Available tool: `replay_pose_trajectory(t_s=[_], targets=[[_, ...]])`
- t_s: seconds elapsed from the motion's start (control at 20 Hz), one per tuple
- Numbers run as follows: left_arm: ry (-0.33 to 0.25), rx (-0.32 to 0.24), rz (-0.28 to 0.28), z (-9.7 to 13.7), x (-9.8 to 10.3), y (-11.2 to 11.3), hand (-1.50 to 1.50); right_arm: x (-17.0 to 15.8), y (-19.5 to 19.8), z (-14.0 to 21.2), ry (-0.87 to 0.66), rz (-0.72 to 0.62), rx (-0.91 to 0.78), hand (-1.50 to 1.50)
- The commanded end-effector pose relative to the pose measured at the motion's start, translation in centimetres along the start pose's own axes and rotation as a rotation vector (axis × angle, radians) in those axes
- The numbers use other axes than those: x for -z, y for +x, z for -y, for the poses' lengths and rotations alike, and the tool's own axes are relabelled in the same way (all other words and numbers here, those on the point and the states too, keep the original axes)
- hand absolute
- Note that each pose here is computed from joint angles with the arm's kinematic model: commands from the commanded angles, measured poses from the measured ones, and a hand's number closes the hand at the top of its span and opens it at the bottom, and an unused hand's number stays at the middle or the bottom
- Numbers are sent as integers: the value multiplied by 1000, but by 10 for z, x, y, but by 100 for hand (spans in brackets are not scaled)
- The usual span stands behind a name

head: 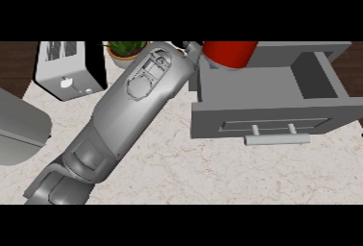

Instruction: Pick up the can, place it into the drawer and close the drawer

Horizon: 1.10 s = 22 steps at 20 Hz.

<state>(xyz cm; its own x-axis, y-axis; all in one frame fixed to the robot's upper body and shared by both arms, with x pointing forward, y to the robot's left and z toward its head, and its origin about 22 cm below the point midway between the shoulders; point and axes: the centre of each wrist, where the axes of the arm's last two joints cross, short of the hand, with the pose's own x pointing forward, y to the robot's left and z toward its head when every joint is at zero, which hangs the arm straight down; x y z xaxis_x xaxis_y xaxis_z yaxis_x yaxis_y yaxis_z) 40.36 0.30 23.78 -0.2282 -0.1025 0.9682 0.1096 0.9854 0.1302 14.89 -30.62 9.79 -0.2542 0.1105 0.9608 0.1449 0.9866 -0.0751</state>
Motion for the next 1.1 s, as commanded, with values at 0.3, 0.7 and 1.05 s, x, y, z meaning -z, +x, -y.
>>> replay_pose_trajectory(t_s=[0.3,0.7,1.05], targets=[[-5,66,-21,22,11,-6,150,5,1,-20,45,15,17,-150],[27,100,-40,19,23,-16,150,21,1,-18,42,30,3,-150],[79,148,-15,19,22,-32,150,25,1,-9,45,35,12,-150]])
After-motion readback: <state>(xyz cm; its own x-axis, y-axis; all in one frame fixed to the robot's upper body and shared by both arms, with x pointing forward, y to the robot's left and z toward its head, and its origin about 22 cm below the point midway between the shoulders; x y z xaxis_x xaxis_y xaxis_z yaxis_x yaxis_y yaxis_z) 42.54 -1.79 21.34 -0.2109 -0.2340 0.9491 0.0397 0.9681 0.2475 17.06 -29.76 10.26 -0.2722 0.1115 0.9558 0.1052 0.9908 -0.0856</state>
